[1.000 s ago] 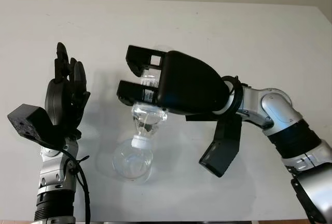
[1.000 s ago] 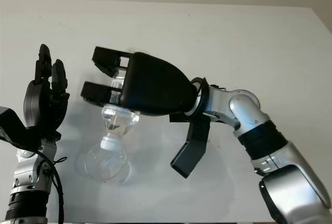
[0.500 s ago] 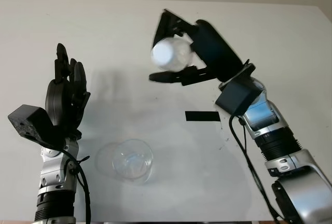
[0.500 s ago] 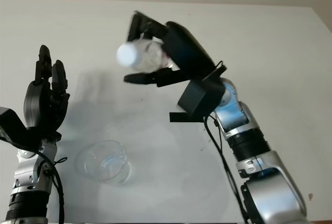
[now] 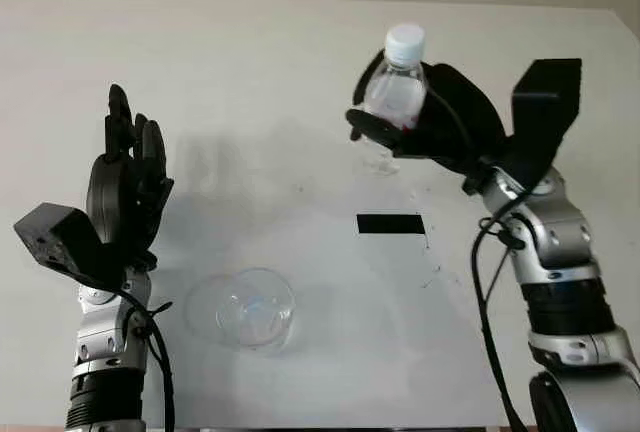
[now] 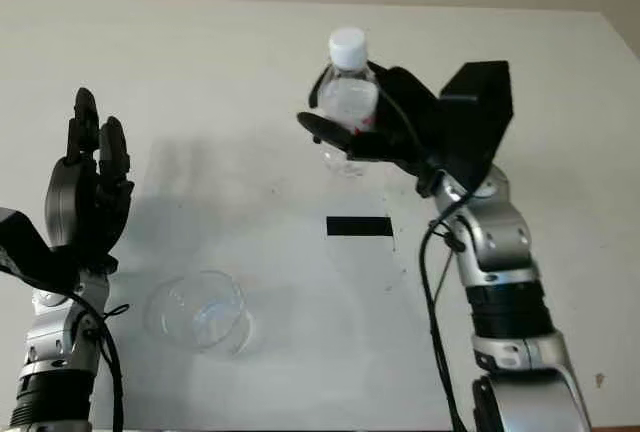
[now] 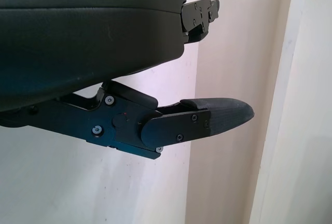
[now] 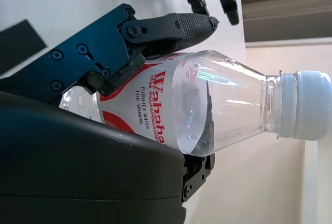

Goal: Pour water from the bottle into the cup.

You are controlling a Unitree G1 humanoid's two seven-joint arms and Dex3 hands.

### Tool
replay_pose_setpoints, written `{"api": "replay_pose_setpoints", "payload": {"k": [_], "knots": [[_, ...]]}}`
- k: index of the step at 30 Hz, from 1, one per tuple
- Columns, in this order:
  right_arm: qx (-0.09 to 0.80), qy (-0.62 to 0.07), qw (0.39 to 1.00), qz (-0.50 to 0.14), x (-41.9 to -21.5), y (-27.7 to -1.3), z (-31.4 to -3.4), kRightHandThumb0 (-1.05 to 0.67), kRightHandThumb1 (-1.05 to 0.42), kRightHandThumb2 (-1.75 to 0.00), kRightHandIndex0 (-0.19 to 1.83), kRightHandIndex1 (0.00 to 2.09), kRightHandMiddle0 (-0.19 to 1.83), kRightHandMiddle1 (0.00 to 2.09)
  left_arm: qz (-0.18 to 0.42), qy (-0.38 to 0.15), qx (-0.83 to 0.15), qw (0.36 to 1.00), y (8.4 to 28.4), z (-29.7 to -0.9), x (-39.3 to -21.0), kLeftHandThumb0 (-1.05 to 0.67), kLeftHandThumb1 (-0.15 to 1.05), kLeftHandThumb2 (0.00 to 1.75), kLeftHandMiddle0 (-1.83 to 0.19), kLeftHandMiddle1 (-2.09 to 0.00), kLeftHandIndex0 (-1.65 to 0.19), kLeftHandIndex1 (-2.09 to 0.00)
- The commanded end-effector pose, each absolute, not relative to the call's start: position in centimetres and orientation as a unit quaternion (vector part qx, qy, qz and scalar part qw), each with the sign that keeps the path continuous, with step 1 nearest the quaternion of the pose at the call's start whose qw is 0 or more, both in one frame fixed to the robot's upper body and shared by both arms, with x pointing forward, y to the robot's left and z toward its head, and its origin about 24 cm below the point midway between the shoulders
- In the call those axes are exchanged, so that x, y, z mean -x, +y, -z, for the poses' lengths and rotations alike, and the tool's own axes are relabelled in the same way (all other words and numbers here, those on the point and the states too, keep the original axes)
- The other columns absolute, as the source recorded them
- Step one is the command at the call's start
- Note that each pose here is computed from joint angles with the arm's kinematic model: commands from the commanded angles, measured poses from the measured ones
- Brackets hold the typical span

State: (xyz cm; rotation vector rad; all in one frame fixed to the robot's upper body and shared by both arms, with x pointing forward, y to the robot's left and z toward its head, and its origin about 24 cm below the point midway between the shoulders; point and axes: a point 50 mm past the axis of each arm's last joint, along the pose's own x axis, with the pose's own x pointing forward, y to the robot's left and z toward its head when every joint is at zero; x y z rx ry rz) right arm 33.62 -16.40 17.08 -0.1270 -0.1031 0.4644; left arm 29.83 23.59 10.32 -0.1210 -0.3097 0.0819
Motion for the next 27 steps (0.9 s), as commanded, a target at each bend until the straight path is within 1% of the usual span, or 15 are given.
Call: {"api": "replay_pose_setpoints", "payload": {"k": [1, 6, 8, 12, 22, 27], "knots": [[0.047, -0.055, 0.972, -0.223, -33.0, -17.0, -16.9, -0.38, -1.05, -0.54, 1.22, 2.09, 1.00, 2.09, -0.041, -0.154, 0.063, 0.985, 23.7, -10.2, -29.6, -0.72, 1.05, 0.54, 0.19, 0.00, 0.19, 0.00], [0.004, -0.037, 0.977, -0.210, -32.1, -17.2, -15.0, -0.40, -1.05, -0.52, 1.24, 2.09, 0.98, 2.09, -0.041, -0.157, 0.067, 0.984, 23.8, -10.2, -29.6, -0.72, 1.05, 0.54, 0.19, 0.00, 0.19, 0.00], [-0.008, -0.029, 0.978, -0.205, -31.8, -17.1, -14.4, -0.42, -1.05, -0.51, 1.22, 2.09, 0.95, 2.09, -0.040, -0.160, 0.063, 0.984, 24.0, -10.2, -29.6, -0.71, 1.05, 0.55, 0.19, 0.00, 0.19, 0.00], [-0.019, -0.021, 0.980, -0.196, -31.5, -16.9, -13.6, -0.45, -1.05, -0.51, 1.24, 2.09, 0.96, 2.09, -0.042, -0.160, 0.055, 0.985, 24.2, -10.3, -29.4, -0.72, 1.05, 0.56, 0.19, 0.00, 0.19, 0.00], [-0.034, -0.011, 0.982, -0.187, -31.0, -16.5, -12.6, -0.46, -1.05, -0.50, 1.26, 2.09, 0.93, 2.09, -0.042, -0.163, 0.048, 0.985, 24.5, -10.4, -29.1, -0.71, 1.05, 0.58, 0.19, 0.00, 0.19, 0.00], [-0.022, -0.009, 0.981, -0.192, -31.0, -16.4, -12.7, -0.46, -1.05, -0.51, 1.26, 2.09, 0.94, 2.09, -0.042, -0.162, 0.051, 0.984, 24.5, -10.3, -29.1, -0.71, 1.05, 0.57, 0.19, 0.00, 0.19, 0.00]]}}
